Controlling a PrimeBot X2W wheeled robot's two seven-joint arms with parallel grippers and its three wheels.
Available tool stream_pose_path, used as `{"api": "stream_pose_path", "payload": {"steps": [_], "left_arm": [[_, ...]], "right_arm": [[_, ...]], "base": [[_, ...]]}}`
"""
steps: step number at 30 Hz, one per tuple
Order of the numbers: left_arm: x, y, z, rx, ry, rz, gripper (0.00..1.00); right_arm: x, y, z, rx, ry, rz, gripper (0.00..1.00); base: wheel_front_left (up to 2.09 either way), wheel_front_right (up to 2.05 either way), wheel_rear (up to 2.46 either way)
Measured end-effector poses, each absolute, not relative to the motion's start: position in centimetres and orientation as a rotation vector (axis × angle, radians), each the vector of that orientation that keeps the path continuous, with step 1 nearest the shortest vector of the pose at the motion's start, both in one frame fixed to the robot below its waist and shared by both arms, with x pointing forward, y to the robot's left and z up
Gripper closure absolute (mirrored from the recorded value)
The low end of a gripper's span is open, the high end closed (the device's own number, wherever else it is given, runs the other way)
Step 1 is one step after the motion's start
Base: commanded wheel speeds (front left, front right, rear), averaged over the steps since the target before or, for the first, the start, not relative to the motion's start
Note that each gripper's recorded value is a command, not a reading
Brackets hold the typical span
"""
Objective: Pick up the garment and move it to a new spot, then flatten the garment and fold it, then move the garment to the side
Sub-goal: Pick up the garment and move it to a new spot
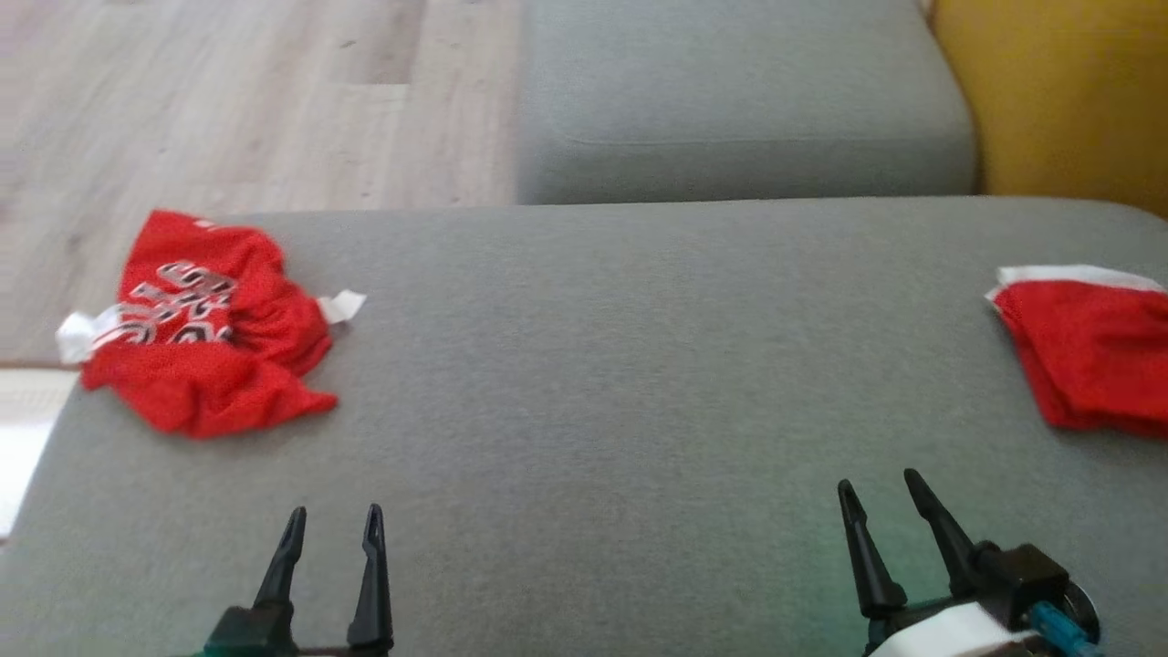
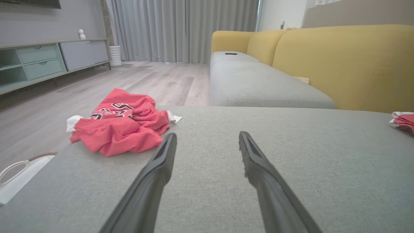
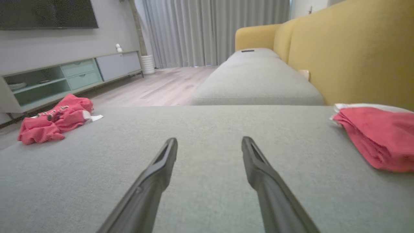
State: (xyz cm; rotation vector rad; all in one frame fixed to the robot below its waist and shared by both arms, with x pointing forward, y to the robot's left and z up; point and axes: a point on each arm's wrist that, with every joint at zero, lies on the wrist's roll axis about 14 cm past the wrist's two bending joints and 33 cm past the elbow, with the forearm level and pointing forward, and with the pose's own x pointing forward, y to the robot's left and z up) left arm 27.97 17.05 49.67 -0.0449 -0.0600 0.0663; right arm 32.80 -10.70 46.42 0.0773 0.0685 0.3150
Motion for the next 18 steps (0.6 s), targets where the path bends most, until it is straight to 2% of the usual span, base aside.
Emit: {"api": "stream_pose_path", "payload": {"steps": [9,18], "left_arm": [[23.9,21.8,48.7,-0.028,-0.040,0.253,0.00],[20.1,27.6,50.4,0.006,-0.094,0.472,0.00]], "right_arm": [[33.9,-5.3,46.8,0.095,0.075,0.468,0.00],[34.4,-1.0,46.5,0.095,0.098,0.596,0.00]], "base": [[0.00,0.00,0.00],[0.00,0.00,0.00]]}}
